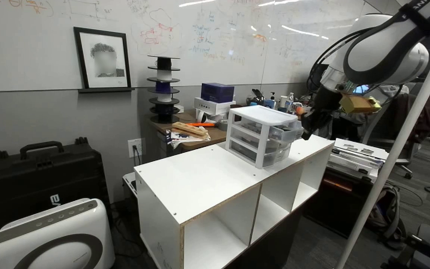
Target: Put the object to the right inside the drawer
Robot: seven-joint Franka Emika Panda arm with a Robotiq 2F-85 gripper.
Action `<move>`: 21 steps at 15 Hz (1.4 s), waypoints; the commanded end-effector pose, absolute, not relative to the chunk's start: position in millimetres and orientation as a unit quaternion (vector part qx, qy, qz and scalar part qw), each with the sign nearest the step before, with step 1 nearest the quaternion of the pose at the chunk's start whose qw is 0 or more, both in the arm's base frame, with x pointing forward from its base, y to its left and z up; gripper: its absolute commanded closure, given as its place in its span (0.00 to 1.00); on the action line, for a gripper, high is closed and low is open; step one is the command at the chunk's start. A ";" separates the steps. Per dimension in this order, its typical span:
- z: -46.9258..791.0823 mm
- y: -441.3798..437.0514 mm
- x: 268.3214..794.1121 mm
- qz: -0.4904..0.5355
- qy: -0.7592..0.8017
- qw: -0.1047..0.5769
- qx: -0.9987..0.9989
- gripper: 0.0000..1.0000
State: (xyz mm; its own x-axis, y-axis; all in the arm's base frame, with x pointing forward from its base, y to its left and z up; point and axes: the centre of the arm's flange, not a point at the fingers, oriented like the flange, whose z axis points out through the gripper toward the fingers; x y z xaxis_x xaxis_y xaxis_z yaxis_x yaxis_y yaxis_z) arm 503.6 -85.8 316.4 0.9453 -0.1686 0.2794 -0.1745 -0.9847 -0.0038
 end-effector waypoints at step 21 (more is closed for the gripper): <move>395.9 -68.2 492.0 0.077 -0.075 0.018 0.994 0.13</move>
State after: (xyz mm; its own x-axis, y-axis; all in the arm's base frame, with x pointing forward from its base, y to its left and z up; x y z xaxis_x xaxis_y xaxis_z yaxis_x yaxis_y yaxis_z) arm 527.1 -82.1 353.4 0.9696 -0.1576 0.1870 -0.1630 -0.9865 0.0141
